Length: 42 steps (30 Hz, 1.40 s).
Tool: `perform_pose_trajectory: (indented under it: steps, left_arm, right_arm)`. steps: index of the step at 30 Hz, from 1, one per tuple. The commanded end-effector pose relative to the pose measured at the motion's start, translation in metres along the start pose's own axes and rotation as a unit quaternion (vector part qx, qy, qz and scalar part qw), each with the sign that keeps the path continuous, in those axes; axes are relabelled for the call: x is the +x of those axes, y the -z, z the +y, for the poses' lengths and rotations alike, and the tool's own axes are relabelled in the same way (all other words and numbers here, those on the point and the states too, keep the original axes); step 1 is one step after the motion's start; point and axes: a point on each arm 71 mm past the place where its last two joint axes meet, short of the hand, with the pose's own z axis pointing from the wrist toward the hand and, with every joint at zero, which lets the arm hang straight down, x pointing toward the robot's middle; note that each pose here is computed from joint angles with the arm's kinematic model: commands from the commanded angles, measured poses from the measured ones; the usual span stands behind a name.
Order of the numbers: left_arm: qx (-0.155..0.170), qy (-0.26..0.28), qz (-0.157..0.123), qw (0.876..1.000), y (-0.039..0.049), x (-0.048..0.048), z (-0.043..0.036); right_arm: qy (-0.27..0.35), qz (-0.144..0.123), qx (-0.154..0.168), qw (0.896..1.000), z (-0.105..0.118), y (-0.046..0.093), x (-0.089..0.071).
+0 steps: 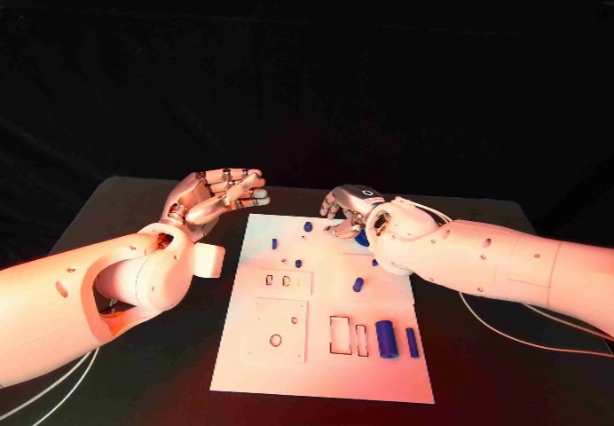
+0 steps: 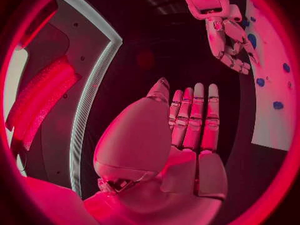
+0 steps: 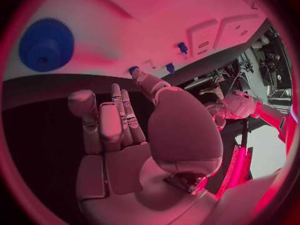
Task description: Assemble the parts on the task board
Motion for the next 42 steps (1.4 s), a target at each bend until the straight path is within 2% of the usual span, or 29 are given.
perform_pose_trajectory:
  steps: [1, 7, 13, 17, 21, 31, 37, 42]
  left_arm:
    - [0.004, 0.005, 0.005, 1.0, -0.0004, -0.0001, -0.0015]
    - [0.003, 0.004, 0.001, 1.0, -0.0006, -0.0026, -0.0012]
    - [0.004, 0.005, 0.001, 1.0, -0.0009, -0.0026, -0.001]
    - [0.004, 0.005, 0.001, 1.0, -0.0012, -0.0029, -0.0008]
    - [0.004, 0.005, 0.0, 1.0, -0.0014, -0.0035, -0.0007]
    - [0.003, 0.007, 0.002, 1.0, -0.002, -0.0034, -0.0003]
    - [0.004, 0.006, 0.0, 1.0, -0.002, -0.0043, -0.0003]
    - [0.005, 0.007, 0.0, 1.0, -0.0022, -0.0047, -0.0003]
  right_arm:
    - [-0.052, -0.022, 0.017, 0.998, -0.013, 0.01, -0.014]
    - [-0.087, 0.002, 0.065, 0.994, -0.046, 0.026, -0.029]
    - [-0.11, 0.063, 0.113, 0.986, -0.073, 0.032, -0.028]
    - [-0.112, 0.09, 0.127, 0.981, -0.081, 0.033, -0.026]
    - [-0.114, 0.106, 0.132, 0.979, -0.084, 0.033, -0.023]
    - [-0.114, 0.119, 0.131, 0.978, -0.079, 0.029, -0.012]
    - [-0.114, 0.113, 0.136, 0.977, -0.079, 0.028, -0.007]
    - [-0.109, 0.097, 0.134, 0.98, -0.078, 0.027, -0.006]
